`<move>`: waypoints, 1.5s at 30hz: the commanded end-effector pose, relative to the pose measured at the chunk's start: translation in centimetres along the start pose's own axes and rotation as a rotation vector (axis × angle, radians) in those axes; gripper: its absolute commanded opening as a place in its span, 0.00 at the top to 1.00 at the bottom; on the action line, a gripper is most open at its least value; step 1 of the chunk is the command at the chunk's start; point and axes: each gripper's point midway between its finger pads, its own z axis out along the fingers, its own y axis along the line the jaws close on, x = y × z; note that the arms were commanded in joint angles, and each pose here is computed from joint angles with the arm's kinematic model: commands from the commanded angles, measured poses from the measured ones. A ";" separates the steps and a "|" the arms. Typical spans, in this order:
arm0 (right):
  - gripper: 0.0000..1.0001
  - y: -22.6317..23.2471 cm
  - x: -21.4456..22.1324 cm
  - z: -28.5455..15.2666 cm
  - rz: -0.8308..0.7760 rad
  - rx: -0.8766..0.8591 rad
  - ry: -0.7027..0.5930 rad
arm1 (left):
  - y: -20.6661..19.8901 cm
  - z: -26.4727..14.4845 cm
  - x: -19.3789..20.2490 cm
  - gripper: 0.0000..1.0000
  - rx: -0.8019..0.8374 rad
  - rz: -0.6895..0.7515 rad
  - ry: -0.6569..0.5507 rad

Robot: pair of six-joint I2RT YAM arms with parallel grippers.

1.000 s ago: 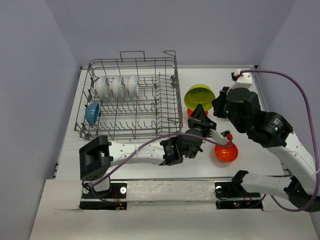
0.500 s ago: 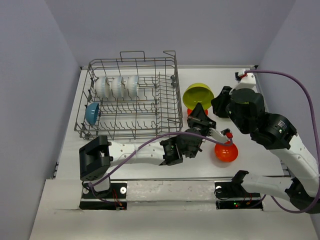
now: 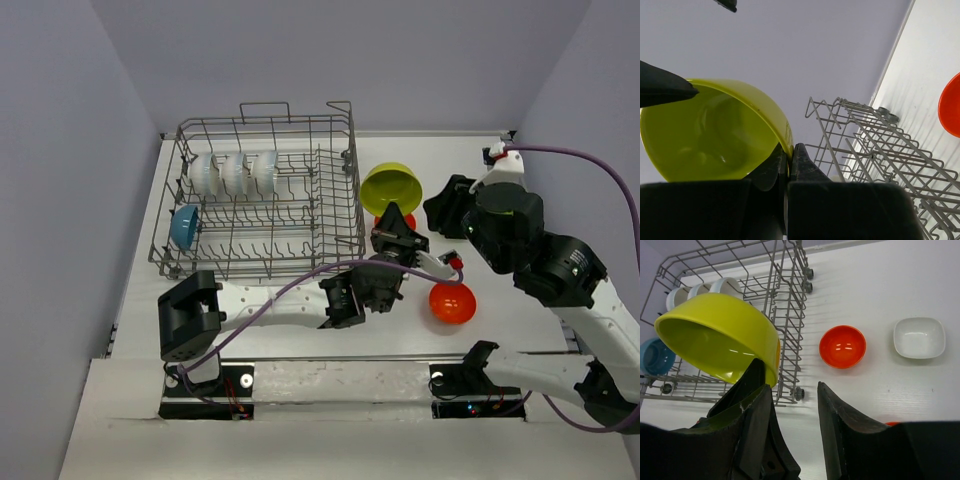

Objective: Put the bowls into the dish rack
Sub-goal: Pass from the right arm to the left, then place the upside down bowl on the dish rack.

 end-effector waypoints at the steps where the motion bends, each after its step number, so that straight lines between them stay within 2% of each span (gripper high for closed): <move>1: 0.52 0.5 -1.4 -1.0 0.039 -0.054 -0.043 | 6.5 -0.4 -0.1 1.00 -0.123 -0.153 -0.003; 10: 0.51 0.7 -4.3 -3.8 0.099 -0.128 -0.110 | 7.1 0.5 0.6 1.00 -0.106 -0.196 -0.001; 17: 0.48 -1.1 -6.0 -5.4 0.156 -0.089 -0.185 | 10.4 0.8 1.1 1.00 -0.098 -0.342 -0.035; 24: 0.48 -3.0 -6.9 -6.6 0.216 -0.050 -0.257 | 14.5 0.9 3.7 1.00 -0.078 -0.543 -0.065; 29: 0.47 -2.2 -5.4 -4.8 0.180 -0.038 -0.213 | 17.0 1.6 4.5 1.00 -0.036 -0.755 -0.150; 32: 0.46 -1.2 -4.4 -3.2 0.152 -0.037 -0.177 | 18.5 2.5 5.4 1.00 -0.010 -0.822 -0.175; 36: 0.46 0.5 -3.7 -1.6 0.137 -0.068 -0.151 | 19.5 3.8 6.1 1.00 0.085 -0.975 -0.235; 40: 0.45 2.2 -2.3 0.3 0.106 -0.093 -0.100 | 21.9 4.6 7.6 1.00 0.172 -1.100 -0.346; 45: 0.46 3.9 -0.9 2.3 0.075 -0.122 -0.063 | 22.6 5.6 9.5 1.00 0.265 -1.239 -0.388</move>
